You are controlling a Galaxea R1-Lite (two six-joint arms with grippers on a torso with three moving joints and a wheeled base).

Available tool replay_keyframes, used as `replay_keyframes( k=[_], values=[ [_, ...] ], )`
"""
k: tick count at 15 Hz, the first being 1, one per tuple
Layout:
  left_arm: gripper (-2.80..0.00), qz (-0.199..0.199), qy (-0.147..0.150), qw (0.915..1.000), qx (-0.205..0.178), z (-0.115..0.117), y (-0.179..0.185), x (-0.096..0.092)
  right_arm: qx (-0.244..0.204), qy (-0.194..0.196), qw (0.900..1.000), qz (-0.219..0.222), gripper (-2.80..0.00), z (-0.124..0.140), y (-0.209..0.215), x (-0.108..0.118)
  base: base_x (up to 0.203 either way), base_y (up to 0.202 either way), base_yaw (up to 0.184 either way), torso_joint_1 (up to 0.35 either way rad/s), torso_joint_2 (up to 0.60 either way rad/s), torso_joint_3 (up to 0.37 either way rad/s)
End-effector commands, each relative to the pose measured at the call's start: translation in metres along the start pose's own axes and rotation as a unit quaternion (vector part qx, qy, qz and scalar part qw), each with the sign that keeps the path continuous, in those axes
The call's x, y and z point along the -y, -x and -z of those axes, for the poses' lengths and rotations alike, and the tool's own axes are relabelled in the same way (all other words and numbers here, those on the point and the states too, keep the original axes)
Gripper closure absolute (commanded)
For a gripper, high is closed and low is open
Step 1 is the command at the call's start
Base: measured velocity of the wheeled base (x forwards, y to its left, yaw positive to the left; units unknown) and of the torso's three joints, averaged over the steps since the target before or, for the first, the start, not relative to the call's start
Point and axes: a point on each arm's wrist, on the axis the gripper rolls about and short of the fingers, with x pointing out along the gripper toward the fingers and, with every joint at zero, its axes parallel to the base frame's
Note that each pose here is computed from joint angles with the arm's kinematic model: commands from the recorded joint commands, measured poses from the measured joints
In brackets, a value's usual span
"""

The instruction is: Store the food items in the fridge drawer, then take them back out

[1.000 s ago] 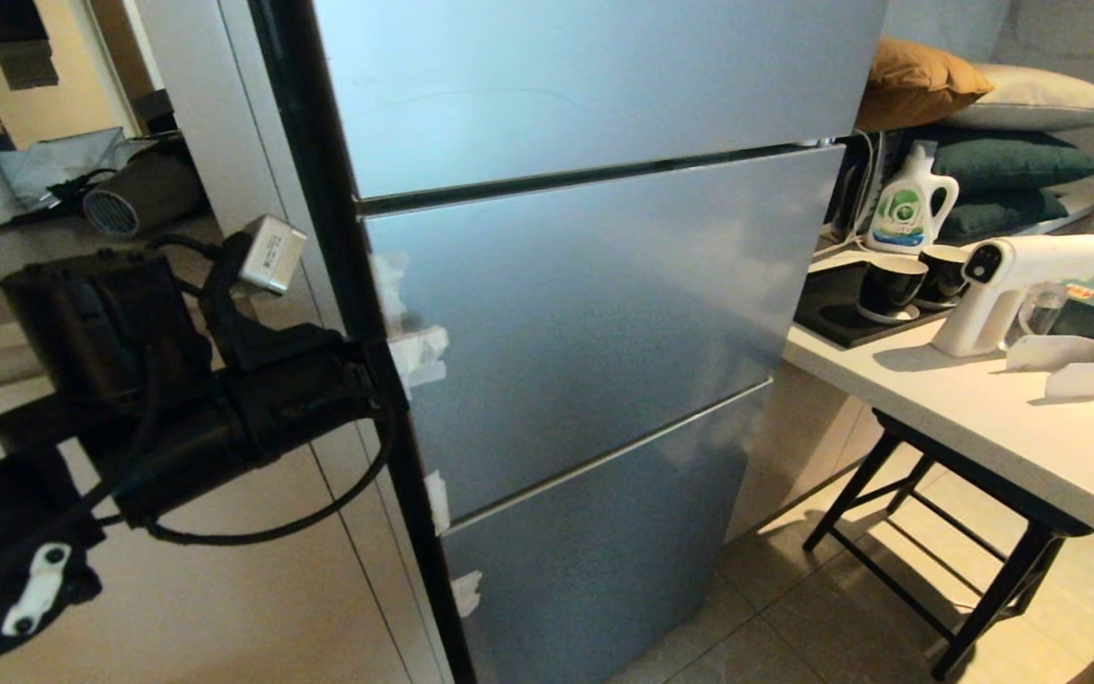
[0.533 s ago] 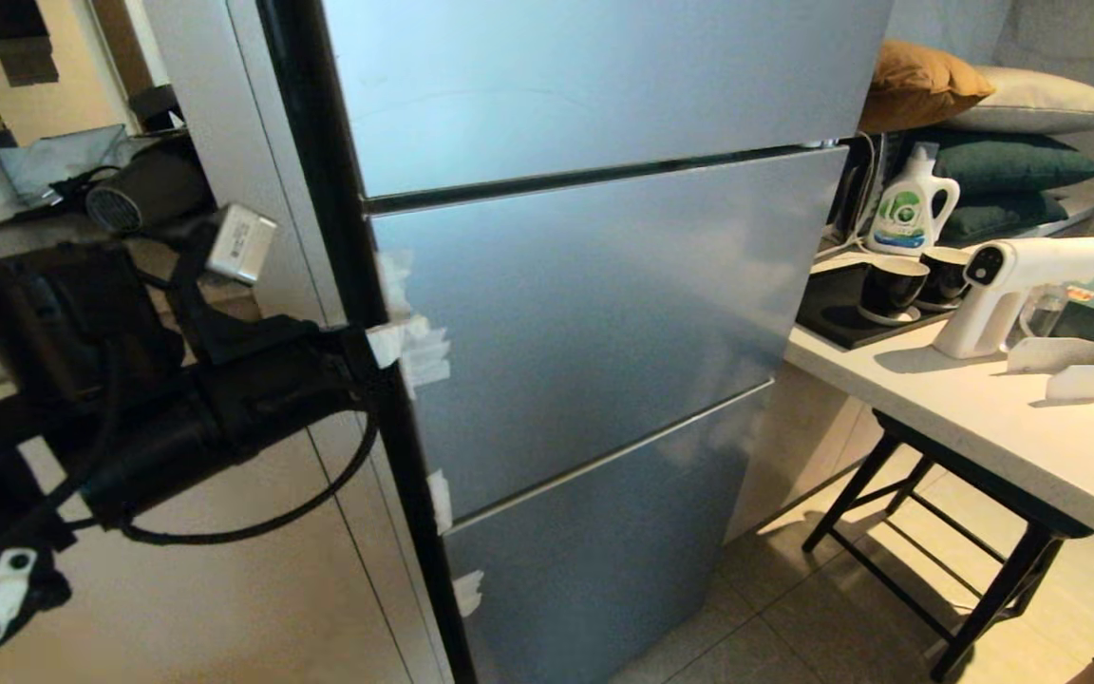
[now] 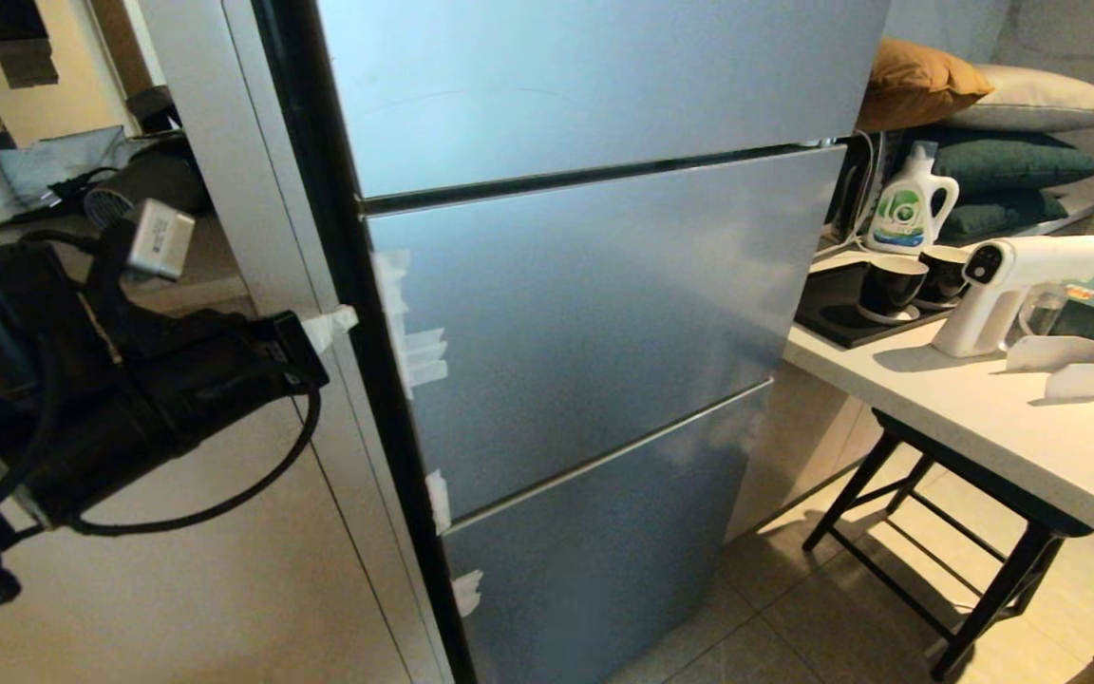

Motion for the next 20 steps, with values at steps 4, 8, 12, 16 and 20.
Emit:
replay_keyframes(
  k=[4, 8, 12, 16, 20],
  values=[
    [0.0, -0.009, 0.002, 0.9999, -0.006, 0.01, -0.032, -0.01, -0.001, 0.0, 1.0, 0.0, 0.0, 0.0, 0.0, 0.0, 0.0, 0.0, 0.0, 0.0, 0.0, 0.0],
    [0.0, -0.007, 0.0, 0.9999, 0.009, 0.011, -0.048, -0.011, -0.001, 0.0, 1.0, 0.0, 0.0, 0.0, 0.0, 0.0, 0.0, 0.0, 0.0, 0.0, 0.0, 0.0],
    [0.0, 0.003, 0.003, 0.9999, 0.009, 0.011, -0.048, -0.008, -0.001, 0.0, 1.0, 0.0, 0.0, 0.0, 0.0, 0.0, 0.0, 0.0, 0.0, 0.0, 0.0, 0.0],
    [0.0, 0.041, 0.004, 0.9991, -0.003, 0.014, -0.046, 0.003, -0.001, 0.0, 1.0, 0.0, 0.0, 0.0, 0.0, 0.0, 0.0, 0.0, 0.0, 0.0, 0.0, 0.0],
    [0.0, 0.08, 0.009, 0.9964, -0.028, 0.026, -0.041, 0.017, -0.001, 0.0, 1.0, 0.0, 0.0, 0.0, 0.0, 0.0, 0.0, 0.0, 0.0, 0.0, 0.0, 0.0]
  ],
)
